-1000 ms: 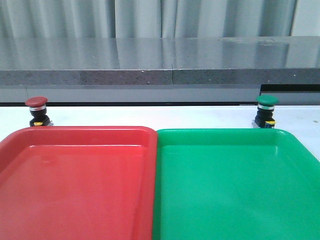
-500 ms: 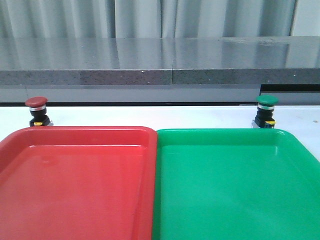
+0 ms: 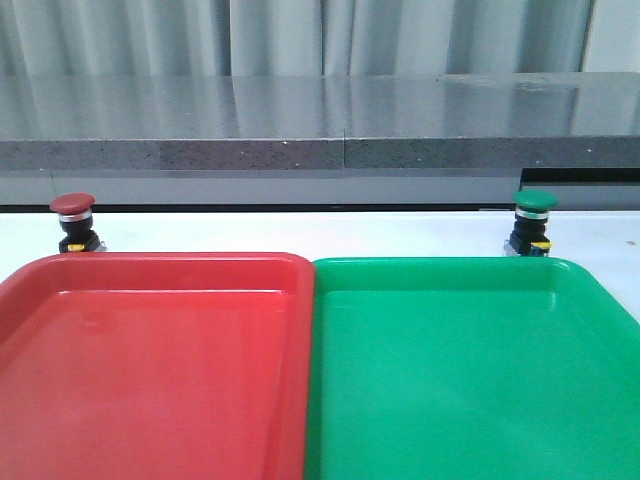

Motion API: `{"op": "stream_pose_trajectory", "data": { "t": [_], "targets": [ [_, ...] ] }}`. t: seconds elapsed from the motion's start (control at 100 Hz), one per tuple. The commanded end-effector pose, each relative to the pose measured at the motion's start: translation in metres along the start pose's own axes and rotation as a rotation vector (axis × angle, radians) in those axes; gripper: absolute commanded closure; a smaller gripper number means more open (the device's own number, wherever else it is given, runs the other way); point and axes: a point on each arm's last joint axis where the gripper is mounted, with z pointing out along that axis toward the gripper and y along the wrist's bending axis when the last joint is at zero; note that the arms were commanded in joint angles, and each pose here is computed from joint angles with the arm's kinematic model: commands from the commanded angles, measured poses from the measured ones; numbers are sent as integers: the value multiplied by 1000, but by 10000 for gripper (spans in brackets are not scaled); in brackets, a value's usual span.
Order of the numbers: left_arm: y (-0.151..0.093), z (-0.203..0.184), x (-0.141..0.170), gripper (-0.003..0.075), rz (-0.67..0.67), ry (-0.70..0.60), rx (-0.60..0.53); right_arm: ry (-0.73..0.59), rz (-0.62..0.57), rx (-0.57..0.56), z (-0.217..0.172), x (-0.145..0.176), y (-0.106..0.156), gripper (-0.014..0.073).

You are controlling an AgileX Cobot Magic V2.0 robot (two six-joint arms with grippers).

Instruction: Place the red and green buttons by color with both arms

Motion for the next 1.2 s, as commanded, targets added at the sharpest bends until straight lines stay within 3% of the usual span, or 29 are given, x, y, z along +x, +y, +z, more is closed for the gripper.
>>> {"op": "stream_pose_trajectory", "data": {
  "t": [0.0, 0.66, 0.71, 0.78, 0.9, 0.97, 1.04, 1.19],
  "targets": [
    [-2, -7, -26, 741, -18, -136, 9, -124, -14, -15, -3, -15, 2, 659],
    [-9, 27, -112, 729, -81, 2, 14, -124, -14, -15, -3, -15, 2, 659],
    [-10, 33, -117, 689, -81, 16, 13, -124, -14, -15, -3, -15, 2, 659],
    [-10, 41, -122, 575, -81, 37, 10, -124, -14, -15, -3, -15, 2, 659],
    [-10, 56, -129, 260, -82, 58, 6, -124, -14, -15, -3, -15, 2, 659],
    [-10, 64, -132, 130, -82, 37, 3, -124, -14, -15, -3, -15, 2, 659],
    [-9, 72, -135, 90, -82, -2, 0, -124, -14, -15, -3, -15, 2, 659],
    [-8, 89, -134, 108, -107, -37, -10, -124, -14, -15, -3, -15, 2, 659]
  ]
}}
